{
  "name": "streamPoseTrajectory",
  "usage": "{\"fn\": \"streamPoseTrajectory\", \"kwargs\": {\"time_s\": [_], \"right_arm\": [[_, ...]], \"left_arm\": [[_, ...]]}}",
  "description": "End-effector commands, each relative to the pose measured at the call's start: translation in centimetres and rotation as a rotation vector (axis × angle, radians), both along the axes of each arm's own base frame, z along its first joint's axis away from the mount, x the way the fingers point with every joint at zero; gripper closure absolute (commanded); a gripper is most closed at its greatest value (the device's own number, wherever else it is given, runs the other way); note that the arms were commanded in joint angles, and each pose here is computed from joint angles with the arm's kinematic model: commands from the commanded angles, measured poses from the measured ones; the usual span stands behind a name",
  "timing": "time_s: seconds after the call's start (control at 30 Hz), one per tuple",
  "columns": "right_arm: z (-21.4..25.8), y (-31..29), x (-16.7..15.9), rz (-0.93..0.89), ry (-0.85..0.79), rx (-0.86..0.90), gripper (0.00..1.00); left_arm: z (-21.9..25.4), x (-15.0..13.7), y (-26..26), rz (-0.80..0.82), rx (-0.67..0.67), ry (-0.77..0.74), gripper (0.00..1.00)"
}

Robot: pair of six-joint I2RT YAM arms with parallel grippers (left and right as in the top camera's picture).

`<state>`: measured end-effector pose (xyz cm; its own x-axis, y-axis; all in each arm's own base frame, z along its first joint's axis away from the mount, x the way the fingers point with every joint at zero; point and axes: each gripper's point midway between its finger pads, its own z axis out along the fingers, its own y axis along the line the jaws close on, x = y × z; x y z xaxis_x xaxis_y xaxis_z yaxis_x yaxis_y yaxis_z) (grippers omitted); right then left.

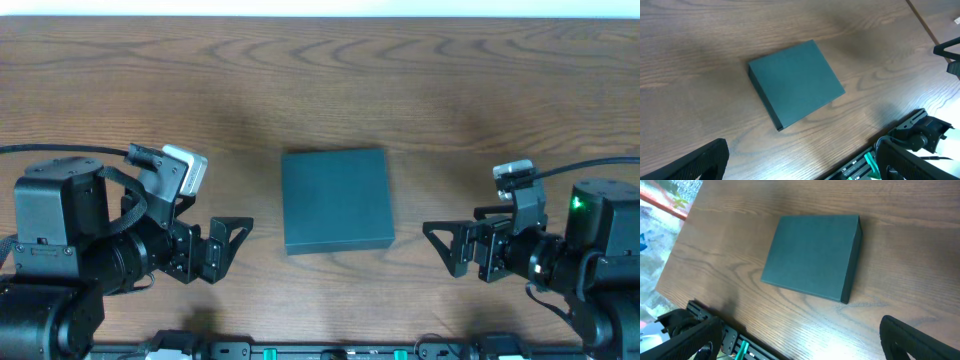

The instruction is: Pack container

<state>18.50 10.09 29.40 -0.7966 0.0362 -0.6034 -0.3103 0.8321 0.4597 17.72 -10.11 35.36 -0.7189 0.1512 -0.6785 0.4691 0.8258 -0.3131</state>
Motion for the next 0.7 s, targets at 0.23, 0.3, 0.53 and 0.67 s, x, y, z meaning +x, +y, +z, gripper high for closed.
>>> {"fn": "streamPoseTrajectory", "kwargs": {"time_s": [0.23, 0.3, 0.53, 0.67], "right_arm": [[0.3, -0.2, 0.1, -0.003, -0.012, -0.007, 0.01], [0.3, -0.2, 0.1, -0.003, -0.012, -0.007, 0.01], [0.3, -0.2, 0.1, -0.003, -0.012, -0.007, 0.01], [0.3, -0.2, 0.1, -0.003, -0.012, -0.007, 0.01]], "left_arm": [[0.3, 0.0, 0.2, 0.003, 0.012, -0.017, 0.05], [0.3, 0.0, 0.2, 0.003, 0.012, -0.017, 0.05], [0.0, 0.2, 1.1, 0.039, 0.055, -0.017, 0.05], [-0.3, 0.4, 2.3, 0.094, 0.113, -0.055, 0.05]]}}
